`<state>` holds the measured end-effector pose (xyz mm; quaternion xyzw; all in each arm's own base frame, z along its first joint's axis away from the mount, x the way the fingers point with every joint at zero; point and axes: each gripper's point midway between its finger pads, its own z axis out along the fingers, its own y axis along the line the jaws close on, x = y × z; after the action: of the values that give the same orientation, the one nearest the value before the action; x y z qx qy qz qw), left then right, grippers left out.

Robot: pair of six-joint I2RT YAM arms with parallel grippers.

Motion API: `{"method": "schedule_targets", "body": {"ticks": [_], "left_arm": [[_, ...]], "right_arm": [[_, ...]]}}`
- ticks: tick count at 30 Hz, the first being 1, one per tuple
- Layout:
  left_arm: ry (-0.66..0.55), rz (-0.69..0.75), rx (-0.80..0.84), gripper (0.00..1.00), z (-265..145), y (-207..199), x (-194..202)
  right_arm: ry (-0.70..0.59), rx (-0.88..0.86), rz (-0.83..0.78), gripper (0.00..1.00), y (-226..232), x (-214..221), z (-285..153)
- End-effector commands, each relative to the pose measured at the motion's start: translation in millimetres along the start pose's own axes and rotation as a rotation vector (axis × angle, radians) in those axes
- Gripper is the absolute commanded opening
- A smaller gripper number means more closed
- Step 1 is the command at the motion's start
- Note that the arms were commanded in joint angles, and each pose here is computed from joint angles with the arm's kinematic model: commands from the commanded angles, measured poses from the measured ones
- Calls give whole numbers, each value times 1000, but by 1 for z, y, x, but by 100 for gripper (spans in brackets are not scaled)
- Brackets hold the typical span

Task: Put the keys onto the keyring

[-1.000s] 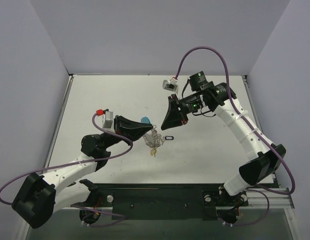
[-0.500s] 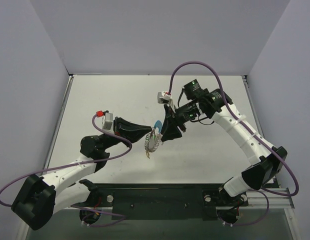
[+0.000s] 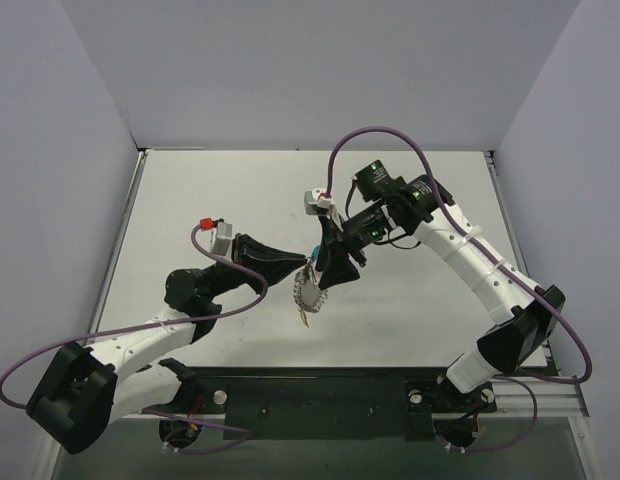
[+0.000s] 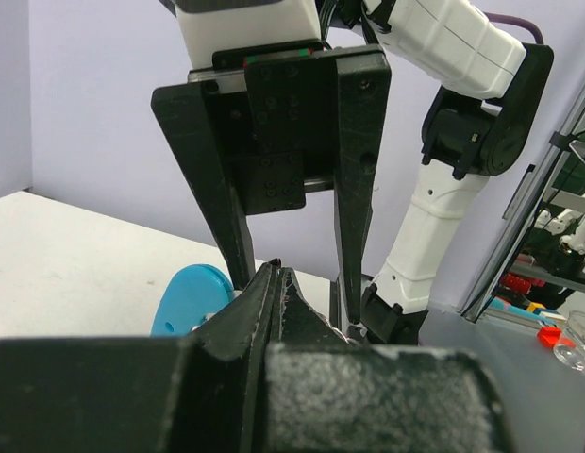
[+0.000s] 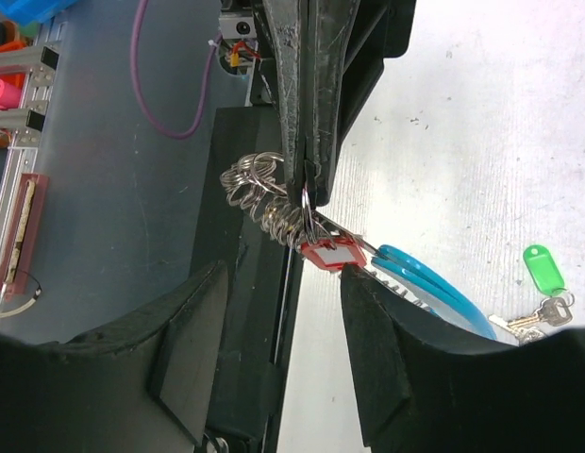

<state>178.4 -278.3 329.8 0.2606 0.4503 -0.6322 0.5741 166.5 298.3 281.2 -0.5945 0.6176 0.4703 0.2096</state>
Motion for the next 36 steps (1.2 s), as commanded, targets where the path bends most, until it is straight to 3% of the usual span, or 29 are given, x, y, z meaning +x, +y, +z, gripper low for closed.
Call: {"method": "schedule_targets", "body": {"ticks": [1, 20, 28, 32, 36], "left_arm": [[-195, 145, 87, 0, 3, -26, -50], [-287, 132, 1, 0, -5, -21, -66], [-289, 133, -1, 0, -6, -21, -65], [-288, 133, -3, 0, -7, -21, -65], [-283, 132, 1, 0, -7, -22, -63]], "right_arm": [[21, -10, -21, 47, 3, -1, 2], [47, 65, -1, 46, -21, -20, 15], [44, 65, -16, 12, -19, -23, 15], [44, 67, -18, 3, -19, -23, 15], [43, 83, -24, 0, -20, -24, 12]]}}
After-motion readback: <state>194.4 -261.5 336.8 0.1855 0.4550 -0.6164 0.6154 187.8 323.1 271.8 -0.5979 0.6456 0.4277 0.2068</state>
